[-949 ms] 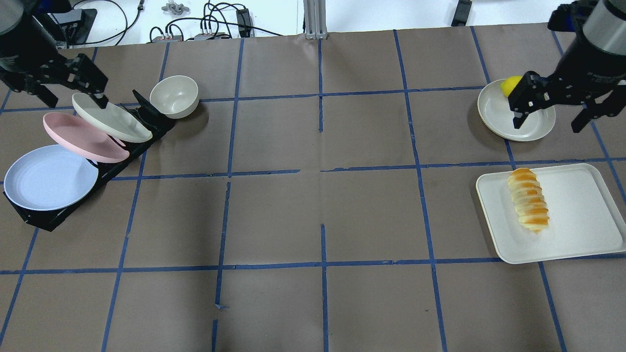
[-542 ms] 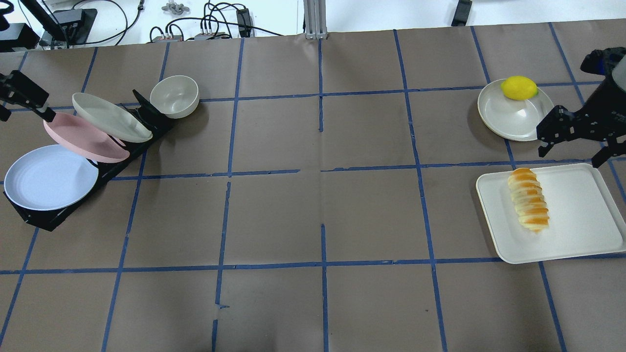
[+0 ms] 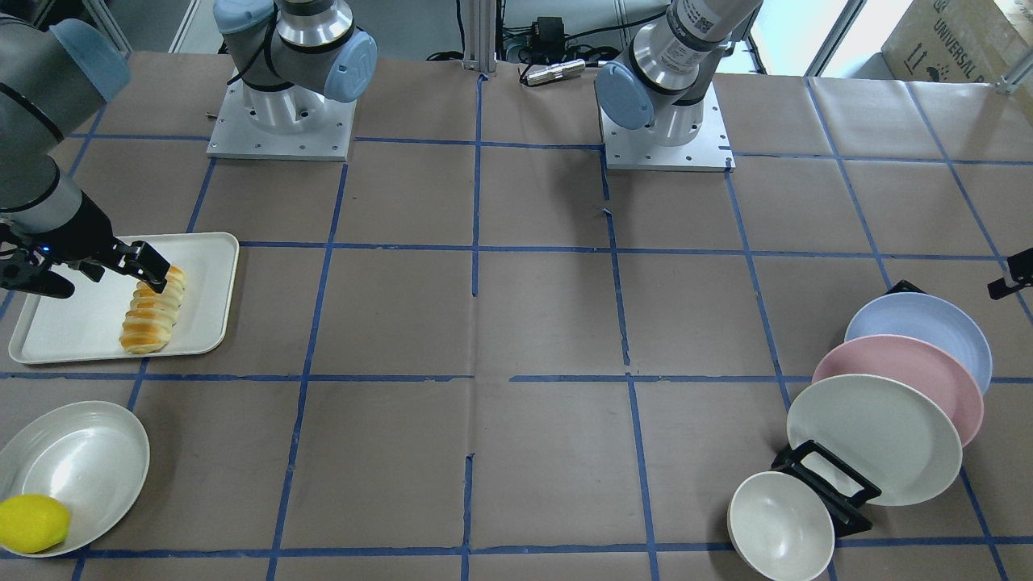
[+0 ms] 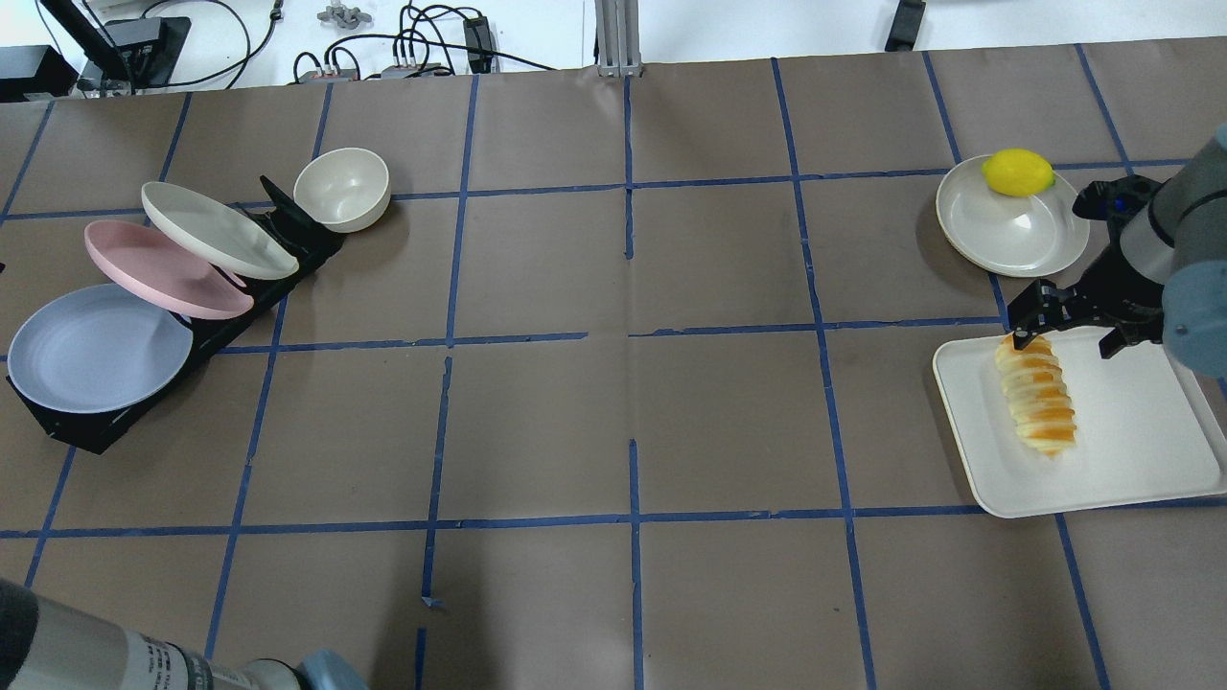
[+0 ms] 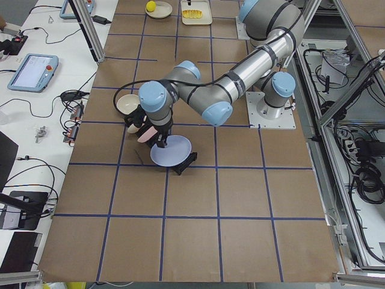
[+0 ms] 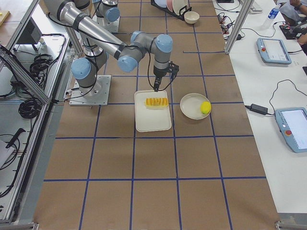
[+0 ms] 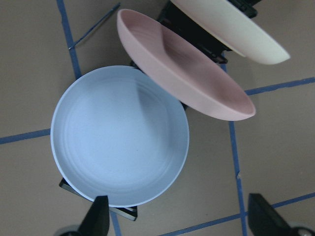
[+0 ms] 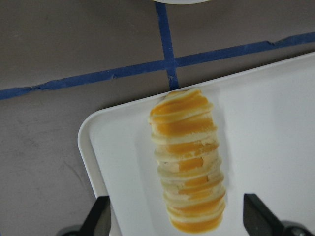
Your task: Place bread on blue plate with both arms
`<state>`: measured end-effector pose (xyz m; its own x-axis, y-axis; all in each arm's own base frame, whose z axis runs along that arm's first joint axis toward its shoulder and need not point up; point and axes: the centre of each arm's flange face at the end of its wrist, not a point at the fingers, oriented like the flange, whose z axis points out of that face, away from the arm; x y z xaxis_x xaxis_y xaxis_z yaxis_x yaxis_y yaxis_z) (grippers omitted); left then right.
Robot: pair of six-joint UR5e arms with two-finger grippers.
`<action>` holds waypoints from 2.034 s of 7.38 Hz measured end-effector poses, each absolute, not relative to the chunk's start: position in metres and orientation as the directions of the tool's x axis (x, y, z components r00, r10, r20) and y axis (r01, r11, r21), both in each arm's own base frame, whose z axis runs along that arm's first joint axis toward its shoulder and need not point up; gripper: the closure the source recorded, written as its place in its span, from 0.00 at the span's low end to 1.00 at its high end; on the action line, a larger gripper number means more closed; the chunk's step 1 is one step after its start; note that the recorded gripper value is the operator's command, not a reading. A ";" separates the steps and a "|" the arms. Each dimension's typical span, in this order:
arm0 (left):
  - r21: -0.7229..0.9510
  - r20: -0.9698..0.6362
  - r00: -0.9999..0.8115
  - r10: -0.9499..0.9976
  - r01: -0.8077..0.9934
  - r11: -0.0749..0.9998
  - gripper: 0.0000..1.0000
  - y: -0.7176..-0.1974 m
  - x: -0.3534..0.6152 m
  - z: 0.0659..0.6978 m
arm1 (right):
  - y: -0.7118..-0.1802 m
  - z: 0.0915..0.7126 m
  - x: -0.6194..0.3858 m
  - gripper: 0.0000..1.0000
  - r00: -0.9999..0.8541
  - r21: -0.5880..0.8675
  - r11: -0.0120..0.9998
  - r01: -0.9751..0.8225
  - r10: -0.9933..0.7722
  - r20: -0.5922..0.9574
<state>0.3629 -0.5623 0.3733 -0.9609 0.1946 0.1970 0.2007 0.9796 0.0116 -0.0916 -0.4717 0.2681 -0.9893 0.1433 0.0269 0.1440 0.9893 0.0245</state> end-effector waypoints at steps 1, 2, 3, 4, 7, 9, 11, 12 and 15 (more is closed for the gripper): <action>0.010 0.227 -0.951 0.212 0.220 0.975 0.00 -0.578 0.393 0.343 | -0.475 0.253 -0.093 0.11 -0.993 0.017 0.994 0.112 0.112 0.028; 0.014 0.251 -0.941 0.224 0.235 0.972 0.00 -0.589 0.409 0.316 | -0.478 0.239 -0.095 0.12 -0.997 0.020 0.997 0.078 0.078 0.027; 0.021 0.267 -0.936 0.230 0.244 0.970 0.01 -0.594 0.416 0.298 | -0.480 0.227 -0.096 0.12 -0.999 0.033 0.999 0.036 0.036 0.021; 0.031 0.283 -0.931 0.231 0.250 0.968 0.01 -0.598 0.419 0.281 | -0.477 0.218 -0.097 0.12 -1.000 0.046 0.999 0.002 0.002 0.014; 0.075 0.333 -0.915 0.226 0.264 0.961 0.12 -0.602 0.418 0.233 | -0.461 0.195 -0.111 0.12 -0.998 0.055 0.997 -0.054 -0.054 0.007; 0.100 0.338 -0.913 0.230 0.278 0.956 0.58 -0.601 0.414 0.224 | -0.453 0.189 -0.120 0.16 -0.998 0.065 0.995 -0.069 -0.069 -0.002; 0.111 0.343 -0.911 0.230 0.282 0.953 0.81 -0.600 0.412 0.220 | -0.444 0.182 -0.119 0.36 -0.998 0.078 0.995 -0.067 -0.066 -0.015; 0.113 0.343 -0.911 0.231 0.284 0.952 0.90 -0.600 0.411 0.220 | -0.443 0.182 -0.118 0.84 -0.998 0.078 0.995 -0.066 -0.065 -0.015; 0.105 0.330 -0.913 0.240 0.288 0.952 0.93 -0.602 0.413 0.228 | -0.444 0.187 -0.119 0.94 -0.998 0.072 0.996 -0.055 -0.055 -0.001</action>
